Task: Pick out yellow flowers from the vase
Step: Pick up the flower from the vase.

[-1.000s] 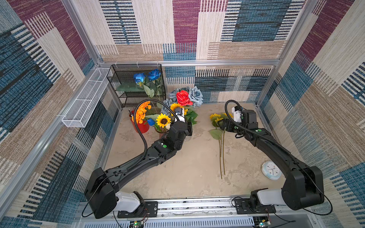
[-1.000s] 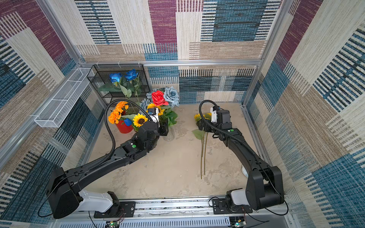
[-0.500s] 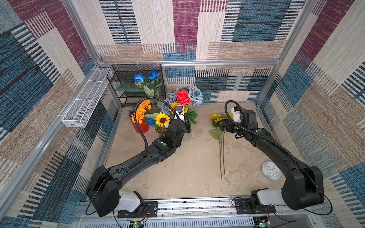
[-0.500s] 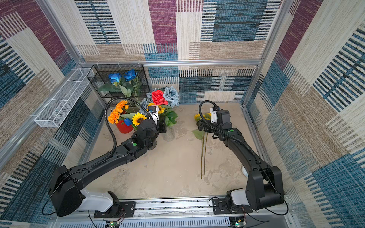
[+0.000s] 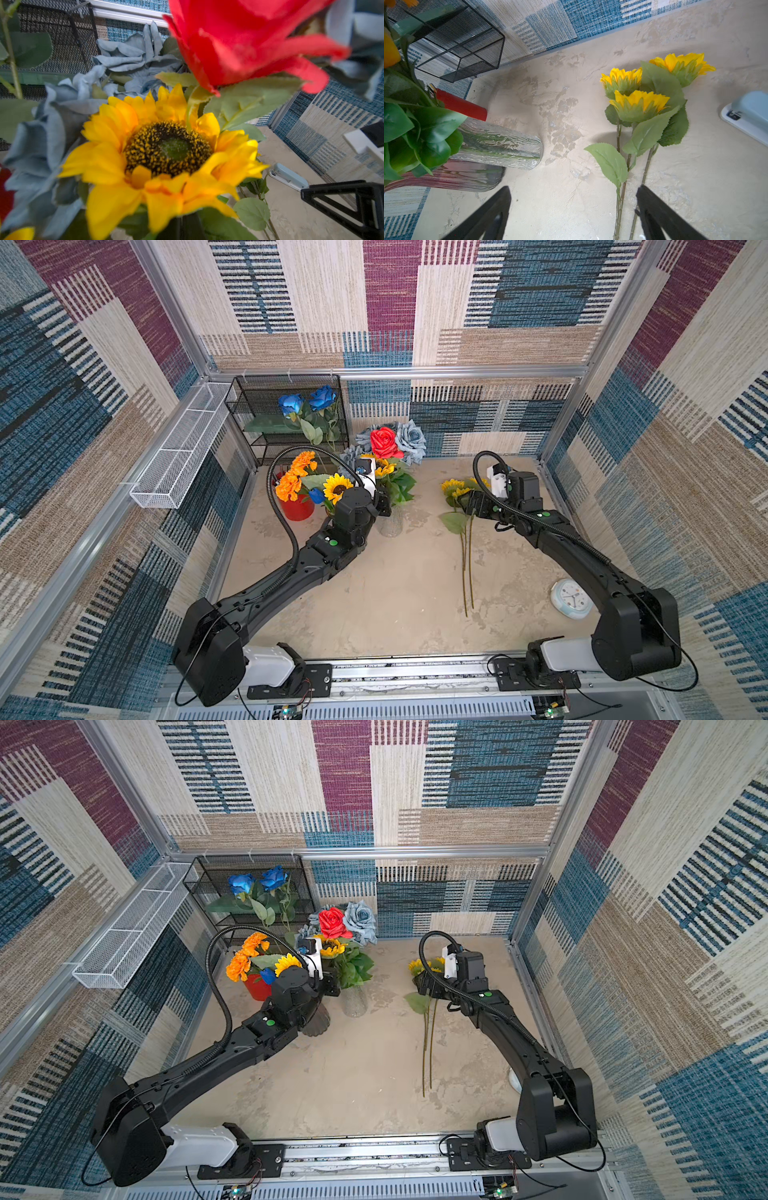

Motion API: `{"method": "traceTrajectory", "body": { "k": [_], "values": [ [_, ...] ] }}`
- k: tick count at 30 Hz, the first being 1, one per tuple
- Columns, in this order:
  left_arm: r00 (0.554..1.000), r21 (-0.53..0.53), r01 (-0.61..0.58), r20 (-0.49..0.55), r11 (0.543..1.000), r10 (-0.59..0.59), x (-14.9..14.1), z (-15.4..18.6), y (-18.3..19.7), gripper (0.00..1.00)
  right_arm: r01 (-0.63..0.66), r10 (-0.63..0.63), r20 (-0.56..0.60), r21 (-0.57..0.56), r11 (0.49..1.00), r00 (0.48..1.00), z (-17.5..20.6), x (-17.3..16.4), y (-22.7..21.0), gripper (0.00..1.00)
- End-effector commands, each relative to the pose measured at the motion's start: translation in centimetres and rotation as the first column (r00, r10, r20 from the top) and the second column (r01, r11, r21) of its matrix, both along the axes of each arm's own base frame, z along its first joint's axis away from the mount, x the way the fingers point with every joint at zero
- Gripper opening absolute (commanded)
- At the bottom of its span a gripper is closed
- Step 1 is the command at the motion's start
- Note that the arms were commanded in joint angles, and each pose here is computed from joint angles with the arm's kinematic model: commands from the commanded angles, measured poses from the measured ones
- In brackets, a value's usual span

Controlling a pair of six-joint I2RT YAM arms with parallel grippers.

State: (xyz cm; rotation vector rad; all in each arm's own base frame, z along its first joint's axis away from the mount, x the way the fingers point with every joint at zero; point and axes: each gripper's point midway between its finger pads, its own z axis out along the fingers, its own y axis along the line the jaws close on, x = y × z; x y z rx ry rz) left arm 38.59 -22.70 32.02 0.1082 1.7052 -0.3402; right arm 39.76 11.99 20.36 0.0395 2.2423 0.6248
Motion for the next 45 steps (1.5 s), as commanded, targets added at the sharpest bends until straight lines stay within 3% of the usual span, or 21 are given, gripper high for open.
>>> {"method": "traceTrajectory", "body": {
  "k": [1, 4, 9, 13, 20, 31, 45],
  "values": [
    [0.997, -0.061, 0.072, 0.029, 0.996, -0.070, -0.4, 1.0, -0.8, 0.00, -0.004, 0.003, 0.033, 0.006, 1.000, 0.999, 0.8, 0.5, 0.1, 0.96],
    [0.993, -0.076, 0.114, 0.015, 0.991, -0.113, -0.8, 0.5, -1.3, 0.05, -0.003, 0.002, 0.040, 0.009, 1.000, 0.999, 1.0, 0.5, 0.1, 0.96],
    [0.983, -0.098, 0.182, 0.024, 0.978, -0.181, -1.5, -1.1, -2.2, 0.28, -0.012, 0.011, 0.042, 0.028, 1.000, 0.999, 0.9, 0.5, 0.4, 0.96],
    [0.982, -0.100, 0.186, 0.051, 0.977, -0.182, -1.6, -1.6, -2.0, 0.32, -0.022, 0.021, 0.039, 0.031, 0.999, 0.999, 0.7, 0.5, 0.5, 0.96],
    [0.988, -0.081, 0.113, 0.117, 0.990, -0.103, -0.8, -1.5, -1.0, 0.29, -0.038, 0.037, 0.029, 0.036, 0.999, 0.999, 0.1, 0.6, 0.8, 0.96],
    [0.967, -0.134, 0.030, 0.253, 0.991, 0.005, -0.1, 0.6, 0.5, 0.25, -0.050, 0.050, 0.017, 0.035, 0.998, 0.999, -0.2, 0.8, 1.0, 0.96],
    [0.966, -0.196, 0.011, 0.256, 0.980, 0.040, 1.5, -1.3, 0.2, 0.20, -0.058, 0.057, 0.015, 0.028, 0.998, 0.998, 0.3, 0.9, 1.0, 0.96]
  ]
}}
